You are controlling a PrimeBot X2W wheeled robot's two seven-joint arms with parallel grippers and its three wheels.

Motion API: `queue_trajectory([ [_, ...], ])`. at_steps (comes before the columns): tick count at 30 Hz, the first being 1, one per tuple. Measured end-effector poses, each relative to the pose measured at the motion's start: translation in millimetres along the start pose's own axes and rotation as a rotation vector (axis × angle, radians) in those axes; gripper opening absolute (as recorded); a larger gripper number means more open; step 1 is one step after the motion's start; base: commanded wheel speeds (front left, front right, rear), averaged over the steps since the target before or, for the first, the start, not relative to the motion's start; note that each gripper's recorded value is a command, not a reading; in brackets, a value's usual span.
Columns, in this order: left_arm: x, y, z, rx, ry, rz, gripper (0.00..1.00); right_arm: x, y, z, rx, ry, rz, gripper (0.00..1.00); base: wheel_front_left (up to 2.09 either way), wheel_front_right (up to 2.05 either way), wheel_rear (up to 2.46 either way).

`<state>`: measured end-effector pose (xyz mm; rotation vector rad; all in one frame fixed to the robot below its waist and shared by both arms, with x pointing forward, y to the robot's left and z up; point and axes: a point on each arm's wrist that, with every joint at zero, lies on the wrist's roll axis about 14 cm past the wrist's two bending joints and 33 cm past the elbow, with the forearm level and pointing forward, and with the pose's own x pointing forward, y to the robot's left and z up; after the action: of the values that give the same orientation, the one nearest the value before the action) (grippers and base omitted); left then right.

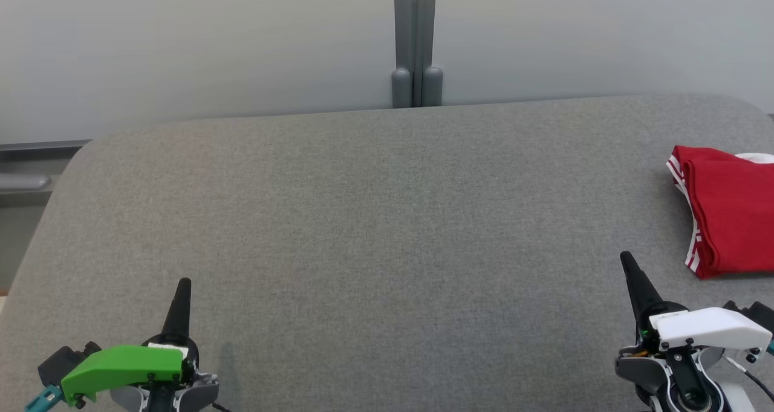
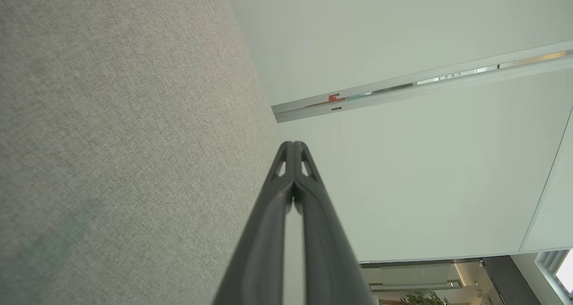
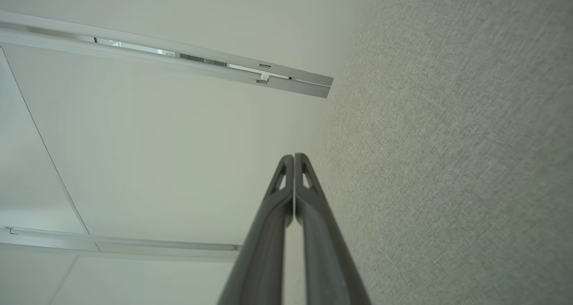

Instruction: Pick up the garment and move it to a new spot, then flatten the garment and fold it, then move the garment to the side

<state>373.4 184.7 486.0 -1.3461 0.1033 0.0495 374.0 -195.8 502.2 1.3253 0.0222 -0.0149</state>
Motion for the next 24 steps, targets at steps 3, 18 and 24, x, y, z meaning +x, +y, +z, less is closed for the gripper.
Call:
queue_trajectory([
  [3, 2, -2, 2, -0.025, -0.004, -0.009, 0.0, 2, 1, 1, 0.024, -0.002, 0.003, 0.0, 0.0, 0.0, 0.0],
  [18, 6, -7, 10, -0.125, -0.017, -0.044, 0.0, 8, 2, 3, 0.136, -0.003, 0.011, 0.0, 0.0, 0.0, 0.0],
  [24, 8, -10, 14, -0.163, -0.026, -0.06, 0.0, 9, 1, 3, 0.177, -0.002, 0.01, 0.0, 0.0, 0.0, 0.0],
])
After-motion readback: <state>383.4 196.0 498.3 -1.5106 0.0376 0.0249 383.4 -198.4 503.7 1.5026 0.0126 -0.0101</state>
